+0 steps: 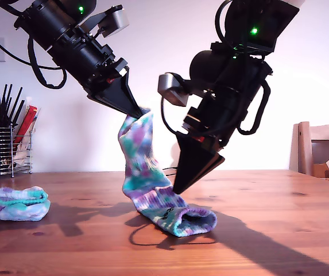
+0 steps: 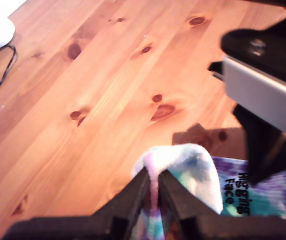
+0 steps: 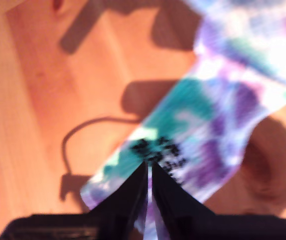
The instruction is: Fold the socks in front of you. After folding them, place them to the left side.
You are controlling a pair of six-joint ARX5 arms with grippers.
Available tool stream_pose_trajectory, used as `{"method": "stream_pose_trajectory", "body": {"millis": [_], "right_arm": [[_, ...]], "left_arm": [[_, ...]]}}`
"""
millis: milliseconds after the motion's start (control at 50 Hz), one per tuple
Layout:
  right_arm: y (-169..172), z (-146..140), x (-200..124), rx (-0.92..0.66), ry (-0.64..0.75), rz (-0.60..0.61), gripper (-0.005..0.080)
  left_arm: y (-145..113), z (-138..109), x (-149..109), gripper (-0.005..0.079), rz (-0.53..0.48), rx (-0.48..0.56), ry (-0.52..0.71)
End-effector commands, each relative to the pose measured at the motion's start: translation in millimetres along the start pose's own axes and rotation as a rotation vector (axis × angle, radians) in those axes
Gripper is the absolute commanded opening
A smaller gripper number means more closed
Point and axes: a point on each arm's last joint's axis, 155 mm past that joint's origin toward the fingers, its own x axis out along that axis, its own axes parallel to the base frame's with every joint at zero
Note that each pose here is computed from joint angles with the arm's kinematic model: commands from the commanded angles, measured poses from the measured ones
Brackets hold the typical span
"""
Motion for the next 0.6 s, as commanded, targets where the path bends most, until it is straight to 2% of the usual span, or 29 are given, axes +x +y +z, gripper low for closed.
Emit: {"method": "stream_pose_trajectory", "body": {"millis": [0,280,480,580], "right_arm": [[1.2,-11.5,5.4,0.007,0.012,0.002,-0.0013],[-20.3,0.0,5.8,-0.023,-0.054,-0.078,-0.0013],[-31.8,-7.0,1.2,0.011,-0.061,-0.081,-0.0013],[-33.3,-21.4,5.0,0.048,-0.027,-0.06,-0.0013]], "left_arm": [[-2.4,-1.6,3.4,-0.0024,-0.017,-0.031,-0.003],[-0.9,6.3,3.0,-0.0024,-0.02,-0.023,-0.038],[-1.1,10.3,2.2,-0.0024,-0.03,-0.019,-0.057],[-0.1,14.6,2.0,-0.0024,-0.027,-0.012,-0.075]]}}
